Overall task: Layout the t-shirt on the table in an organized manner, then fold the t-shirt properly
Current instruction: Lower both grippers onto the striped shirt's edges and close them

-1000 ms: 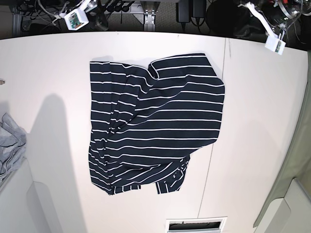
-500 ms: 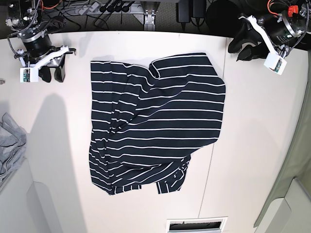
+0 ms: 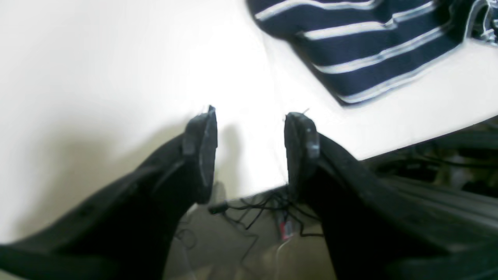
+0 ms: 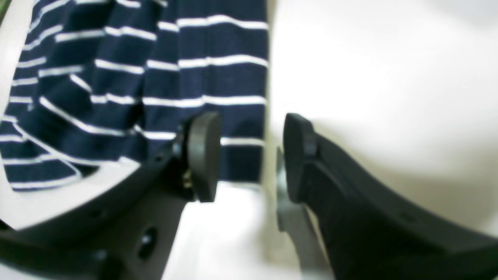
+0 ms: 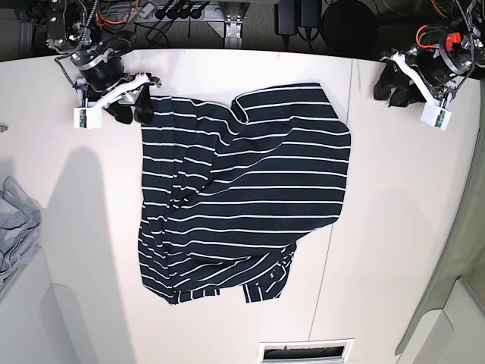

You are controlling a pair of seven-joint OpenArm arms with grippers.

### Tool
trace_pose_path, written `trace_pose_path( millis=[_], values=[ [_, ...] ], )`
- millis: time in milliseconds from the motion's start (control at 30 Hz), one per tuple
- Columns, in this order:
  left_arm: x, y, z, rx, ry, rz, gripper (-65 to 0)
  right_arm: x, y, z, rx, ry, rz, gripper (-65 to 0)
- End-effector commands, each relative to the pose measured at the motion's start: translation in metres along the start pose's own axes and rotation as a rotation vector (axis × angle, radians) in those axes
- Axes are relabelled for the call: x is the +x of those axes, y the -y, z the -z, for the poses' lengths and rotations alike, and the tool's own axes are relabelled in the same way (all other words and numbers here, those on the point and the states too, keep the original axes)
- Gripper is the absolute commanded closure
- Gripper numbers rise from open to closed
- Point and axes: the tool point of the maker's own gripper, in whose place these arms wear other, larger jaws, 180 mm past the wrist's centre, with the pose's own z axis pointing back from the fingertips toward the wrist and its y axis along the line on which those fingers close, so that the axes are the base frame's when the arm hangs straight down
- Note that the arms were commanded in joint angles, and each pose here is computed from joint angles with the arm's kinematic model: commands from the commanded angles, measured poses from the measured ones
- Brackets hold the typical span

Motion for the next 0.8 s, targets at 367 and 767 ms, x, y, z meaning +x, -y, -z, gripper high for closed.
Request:
trace_pose_path(
  millis=[367,767],
  values=[
    [0.015,0.007,0.019,-0.054,0.028,0.0,-30.5,0.0,-0.01,0.01,-0.021,0.002,-0.076,-4.9],
    [0.017,0.027,0.053,-0.083,-0.01,0.091,-30.5,0.001,-0.004,0.009,-0.038,0.001,-0.091,0.0]
  ],
)
